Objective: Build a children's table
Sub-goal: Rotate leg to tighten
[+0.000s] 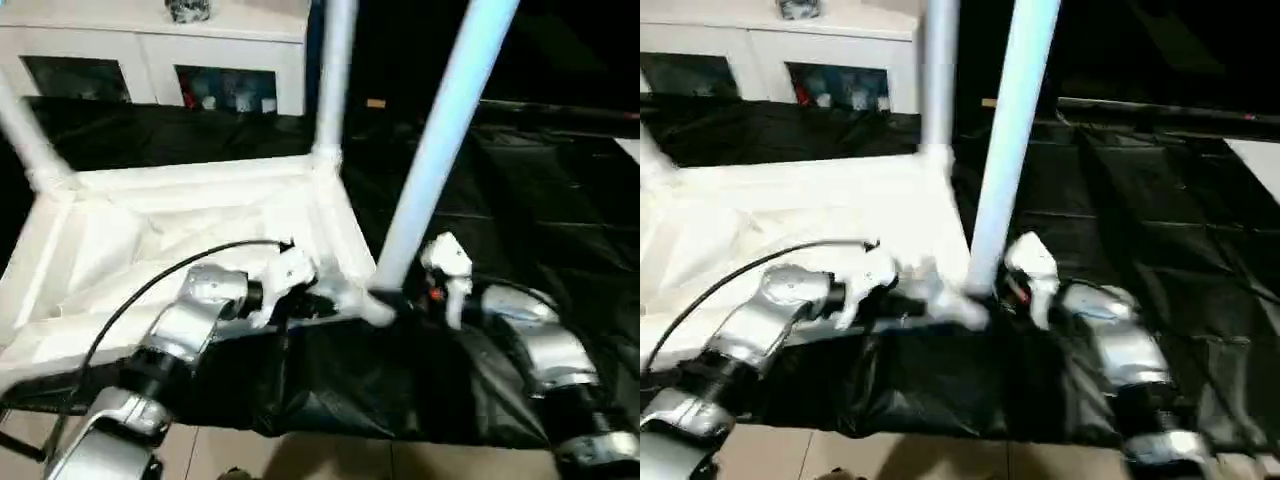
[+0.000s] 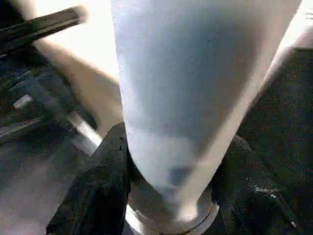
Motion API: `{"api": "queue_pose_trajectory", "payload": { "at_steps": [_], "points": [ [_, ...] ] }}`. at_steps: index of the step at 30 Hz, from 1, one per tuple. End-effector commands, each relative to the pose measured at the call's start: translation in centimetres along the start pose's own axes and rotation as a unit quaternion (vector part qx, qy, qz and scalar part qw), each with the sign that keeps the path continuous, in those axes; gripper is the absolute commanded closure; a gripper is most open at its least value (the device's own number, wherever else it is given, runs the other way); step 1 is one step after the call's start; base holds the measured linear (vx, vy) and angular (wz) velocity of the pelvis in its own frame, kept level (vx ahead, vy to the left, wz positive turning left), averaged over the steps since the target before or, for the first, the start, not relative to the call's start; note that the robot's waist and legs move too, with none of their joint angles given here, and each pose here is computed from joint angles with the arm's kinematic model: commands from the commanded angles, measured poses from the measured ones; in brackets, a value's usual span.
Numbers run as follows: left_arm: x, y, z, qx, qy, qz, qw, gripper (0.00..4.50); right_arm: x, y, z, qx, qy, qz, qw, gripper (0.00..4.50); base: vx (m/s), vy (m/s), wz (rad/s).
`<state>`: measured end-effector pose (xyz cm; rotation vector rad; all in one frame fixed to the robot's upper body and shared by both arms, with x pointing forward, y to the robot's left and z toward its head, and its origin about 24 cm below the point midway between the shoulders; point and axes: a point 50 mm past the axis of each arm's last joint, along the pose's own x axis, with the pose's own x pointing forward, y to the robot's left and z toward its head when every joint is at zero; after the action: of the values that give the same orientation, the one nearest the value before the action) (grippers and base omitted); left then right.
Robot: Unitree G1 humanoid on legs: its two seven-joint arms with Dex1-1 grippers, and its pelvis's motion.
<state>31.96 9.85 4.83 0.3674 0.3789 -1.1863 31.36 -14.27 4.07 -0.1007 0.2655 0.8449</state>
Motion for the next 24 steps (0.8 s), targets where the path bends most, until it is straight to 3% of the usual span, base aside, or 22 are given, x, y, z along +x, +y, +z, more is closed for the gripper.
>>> {"api": "queue_pose_trajectory", "payload": {
  "at_steps": [1, 6, 11, 12, 17, 18, 24],
  "points": [
    [1.6, 0.5, 3.1, 0.006, -0.052, 0.046, 0.998, 4.50, 2.3, 2.3, -2.1, 0.030, 0.044, -0.002, 0.999, 2.54, 0.000, 0.000, 0.00],
    [4.0, 0.4, 4.6, -0.006, -0.046, 0.098, 0.994, 4.50, 5.5, 2.8, -1.3, 0.072, 0.037, -0.125, 0.989, 2.54, 0.000, 0.000, 0.00],
    [4.8, -0.1, 5.1, 0.009, -0.044, 0.092, 0.995, 4.50, 7.2, 3.8, 0.1, 0.071, 0.011, -0.109, 0.992, 2.54, 0.000, 0.000, 0.00],
    [4.8, -0.2, 5.2, 0.009, -0.051, 0.084, 0.995, 4.50, 7.4, 4.0, 0.4, 0.056, 0.003, -0.093, 0.994, 2.19, 0.000, 0.000, 0.00],
    [4.0, -0.3, 4.6, 0.013, -0.055, 0.059, 0.997, 4.50, 7.0, 3.4, 0.6, 0.052, -0.003, -0.080, 0.995, 1.75, 0.000, 0.000, 0.00],
    [3.6, -0.2, 4.3, 0.016, -0.056, 0.056, 0.997, 4.50, 6.6, 2.9, 0.5, 0.038, 0.001, -0.080, 0.996, 1.48, 0.000, 0.000, 0.00],
    [2.1, -0.6, 3.4, 0.030, -0.068, 0.005, 0.997, 4.50, 4.6, 0.9, 0.2, -0.011, 0.006, -0.069, 0.998, 1.34, 0.000, 0.000, 0.00]
  ]
}}
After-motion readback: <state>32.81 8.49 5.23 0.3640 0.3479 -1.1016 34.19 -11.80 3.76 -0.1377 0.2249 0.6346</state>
